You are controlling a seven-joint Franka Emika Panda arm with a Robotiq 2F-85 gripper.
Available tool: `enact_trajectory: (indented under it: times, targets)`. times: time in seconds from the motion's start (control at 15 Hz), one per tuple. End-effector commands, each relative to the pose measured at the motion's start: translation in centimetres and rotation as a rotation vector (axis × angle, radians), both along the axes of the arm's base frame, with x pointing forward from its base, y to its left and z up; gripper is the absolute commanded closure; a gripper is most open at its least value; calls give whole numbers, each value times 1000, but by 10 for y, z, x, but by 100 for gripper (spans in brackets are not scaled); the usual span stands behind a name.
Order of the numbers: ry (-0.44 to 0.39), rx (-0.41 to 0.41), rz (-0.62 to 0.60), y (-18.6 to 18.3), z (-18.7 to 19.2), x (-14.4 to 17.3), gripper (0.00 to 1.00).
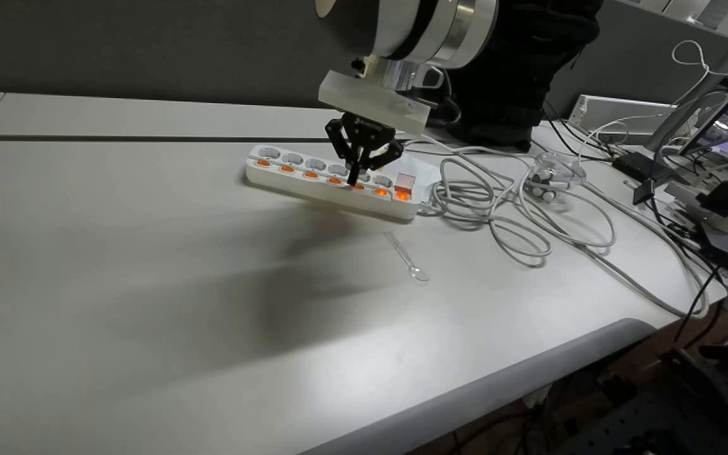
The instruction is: Turn off the third switch from the right
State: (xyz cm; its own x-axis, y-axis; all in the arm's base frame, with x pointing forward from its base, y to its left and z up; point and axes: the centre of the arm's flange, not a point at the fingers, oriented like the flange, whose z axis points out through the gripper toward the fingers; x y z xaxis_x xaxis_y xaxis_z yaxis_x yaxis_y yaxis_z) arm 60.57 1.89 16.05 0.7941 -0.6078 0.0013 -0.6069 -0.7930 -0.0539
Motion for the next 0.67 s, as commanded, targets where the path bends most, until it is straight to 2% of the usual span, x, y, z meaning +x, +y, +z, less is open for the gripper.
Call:
enact_trajectory:
  times: [0.0,0.6]
  targets:
    - [-12,-15,0,-5,7,-8,100]
    - [-3,-21,19,-6,-1,-4,100]
